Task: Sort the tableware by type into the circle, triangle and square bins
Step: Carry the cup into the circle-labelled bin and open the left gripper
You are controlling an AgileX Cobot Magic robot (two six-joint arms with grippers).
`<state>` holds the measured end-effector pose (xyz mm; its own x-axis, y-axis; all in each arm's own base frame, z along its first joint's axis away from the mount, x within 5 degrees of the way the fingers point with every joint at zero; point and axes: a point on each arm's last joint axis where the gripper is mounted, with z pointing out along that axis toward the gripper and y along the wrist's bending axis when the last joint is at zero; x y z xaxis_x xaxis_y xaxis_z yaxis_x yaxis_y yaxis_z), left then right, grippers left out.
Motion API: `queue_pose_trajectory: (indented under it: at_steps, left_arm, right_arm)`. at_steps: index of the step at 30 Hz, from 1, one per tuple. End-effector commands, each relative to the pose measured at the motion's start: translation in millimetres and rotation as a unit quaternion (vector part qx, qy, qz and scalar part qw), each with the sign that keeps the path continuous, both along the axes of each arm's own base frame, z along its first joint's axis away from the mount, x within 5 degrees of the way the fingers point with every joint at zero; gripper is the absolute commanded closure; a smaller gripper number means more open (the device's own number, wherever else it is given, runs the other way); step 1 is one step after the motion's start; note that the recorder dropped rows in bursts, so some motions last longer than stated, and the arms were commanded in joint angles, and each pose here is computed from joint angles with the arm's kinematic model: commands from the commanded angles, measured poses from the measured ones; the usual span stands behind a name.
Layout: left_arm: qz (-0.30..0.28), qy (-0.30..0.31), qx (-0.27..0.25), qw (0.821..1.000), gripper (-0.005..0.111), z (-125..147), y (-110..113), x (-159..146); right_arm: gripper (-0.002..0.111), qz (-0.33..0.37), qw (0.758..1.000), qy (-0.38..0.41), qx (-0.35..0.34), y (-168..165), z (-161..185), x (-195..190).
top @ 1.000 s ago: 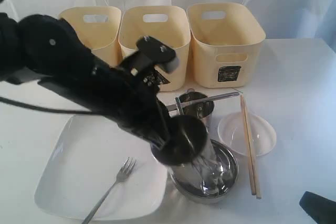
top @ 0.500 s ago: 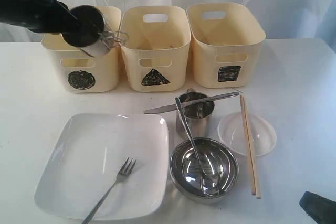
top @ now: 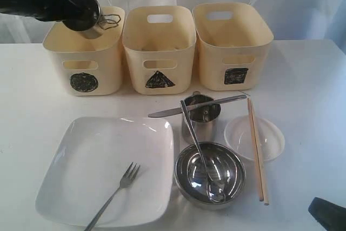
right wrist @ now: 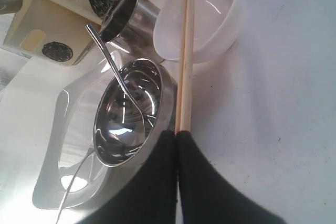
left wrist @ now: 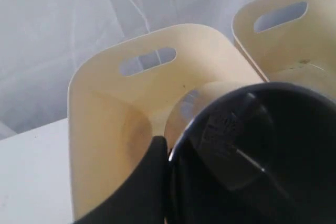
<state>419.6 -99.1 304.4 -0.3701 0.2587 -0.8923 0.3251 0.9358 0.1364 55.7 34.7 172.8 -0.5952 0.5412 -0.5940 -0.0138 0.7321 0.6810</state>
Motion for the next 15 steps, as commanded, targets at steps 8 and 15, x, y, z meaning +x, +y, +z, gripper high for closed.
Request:
queue_pose_trajectory:
  at_steps: [8, 15]
  left_arm:
    - [0.027, -0.043, -0.044, 0.998, 0.107, -1, -4, 31]
    - [0.079, -0.051, -0.095, 0.991, 0.107, 4, 24, 36]
  right_arm:
    - [0.108, 0.000, 1.000, -0.003, -0.002, 0, -1, 0]
    - [0.108, 0.000, 1.000, -0.003, -0.002, 0, -1, 0]
